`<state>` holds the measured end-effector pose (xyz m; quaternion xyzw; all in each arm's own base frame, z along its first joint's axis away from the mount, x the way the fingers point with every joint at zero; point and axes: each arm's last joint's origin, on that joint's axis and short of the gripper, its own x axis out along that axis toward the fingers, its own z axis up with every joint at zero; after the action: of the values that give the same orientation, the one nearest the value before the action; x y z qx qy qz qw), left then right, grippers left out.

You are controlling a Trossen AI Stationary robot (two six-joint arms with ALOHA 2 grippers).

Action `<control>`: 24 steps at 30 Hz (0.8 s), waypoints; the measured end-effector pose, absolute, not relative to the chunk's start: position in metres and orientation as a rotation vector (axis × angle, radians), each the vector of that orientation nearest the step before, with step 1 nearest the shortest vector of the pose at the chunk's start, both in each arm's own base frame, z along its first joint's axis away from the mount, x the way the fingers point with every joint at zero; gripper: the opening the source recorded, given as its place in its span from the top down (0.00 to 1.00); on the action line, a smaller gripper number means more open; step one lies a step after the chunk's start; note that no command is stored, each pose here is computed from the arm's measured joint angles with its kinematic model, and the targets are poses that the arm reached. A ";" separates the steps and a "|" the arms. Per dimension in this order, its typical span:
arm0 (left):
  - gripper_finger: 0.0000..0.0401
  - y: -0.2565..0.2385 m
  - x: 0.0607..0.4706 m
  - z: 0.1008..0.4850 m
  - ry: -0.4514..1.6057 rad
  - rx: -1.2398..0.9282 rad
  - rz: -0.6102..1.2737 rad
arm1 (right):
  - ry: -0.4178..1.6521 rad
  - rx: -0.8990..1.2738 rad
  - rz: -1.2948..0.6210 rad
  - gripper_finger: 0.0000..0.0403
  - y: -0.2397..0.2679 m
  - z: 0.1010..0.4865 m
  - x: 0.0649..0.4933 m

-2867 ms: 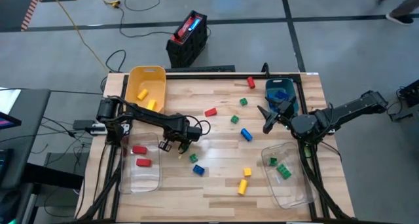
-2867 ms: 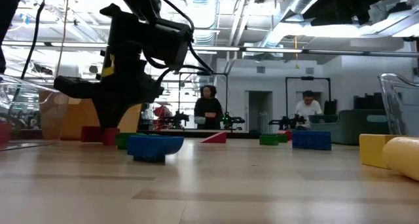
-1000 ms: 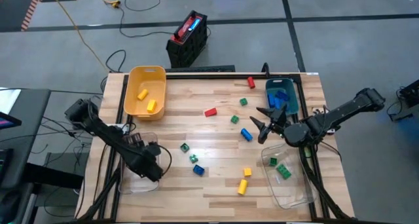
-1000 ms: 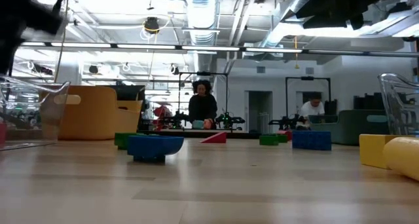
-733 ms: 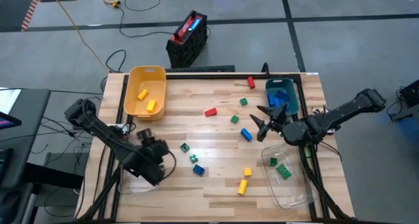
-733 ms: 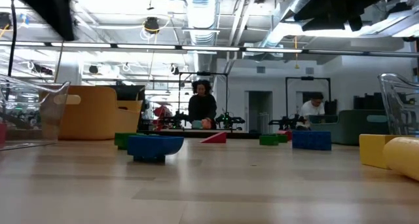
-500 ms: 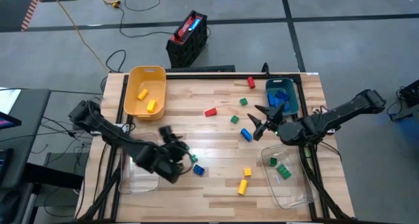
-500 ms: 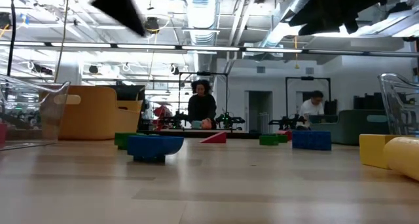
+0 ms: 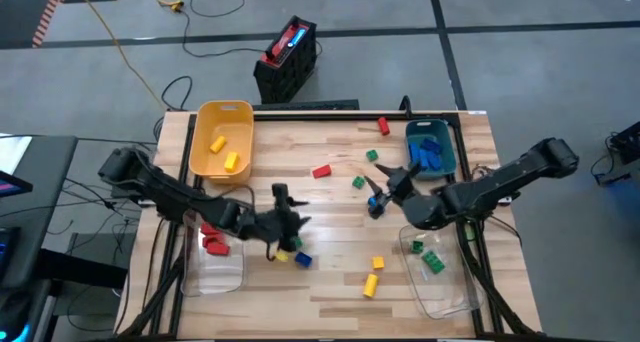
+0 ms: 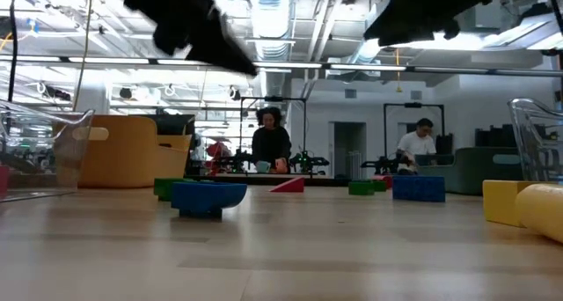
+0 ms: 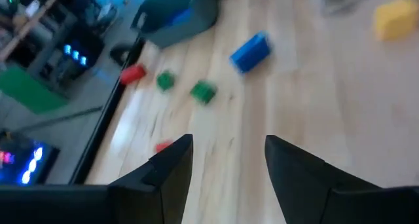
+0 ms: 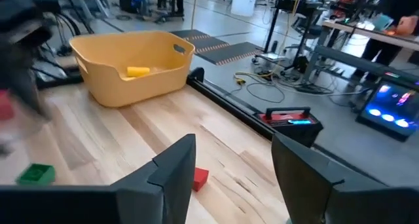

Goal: Sort blocks
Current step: Put the yellow wooden block into the yellow bin

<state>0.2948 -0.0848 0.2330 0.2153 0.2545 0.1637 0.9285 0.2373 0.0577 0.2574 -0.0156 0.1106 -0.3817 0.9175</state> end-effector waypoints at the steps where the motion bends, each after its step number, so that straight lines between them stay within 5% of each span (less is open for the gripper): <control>1: 0.54 -0.078 0.290 0.230 0.528 0.427 0.347 | 0.236 -0.041 -0.792 0.48 0.058 0.256 0.242; 8: 0.54 -0.047 0.265 0.235 0.489 0.370 0.335 | 0.217 -0.020 -0.812 0.50 0.061 0.254 0.270; 24: 0.54 -0.002 0.234 0.285 0.352 0.430 0.398 | 0.247 -0.098 -0.696 0.49 0.100 0.320 0.317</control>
<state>0.2342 -0.0016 0.2849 0.2108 0.1725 0.1950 0.9422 0.3169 0.1005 0.3197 -0.0480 0.1209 -0.3399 0.9314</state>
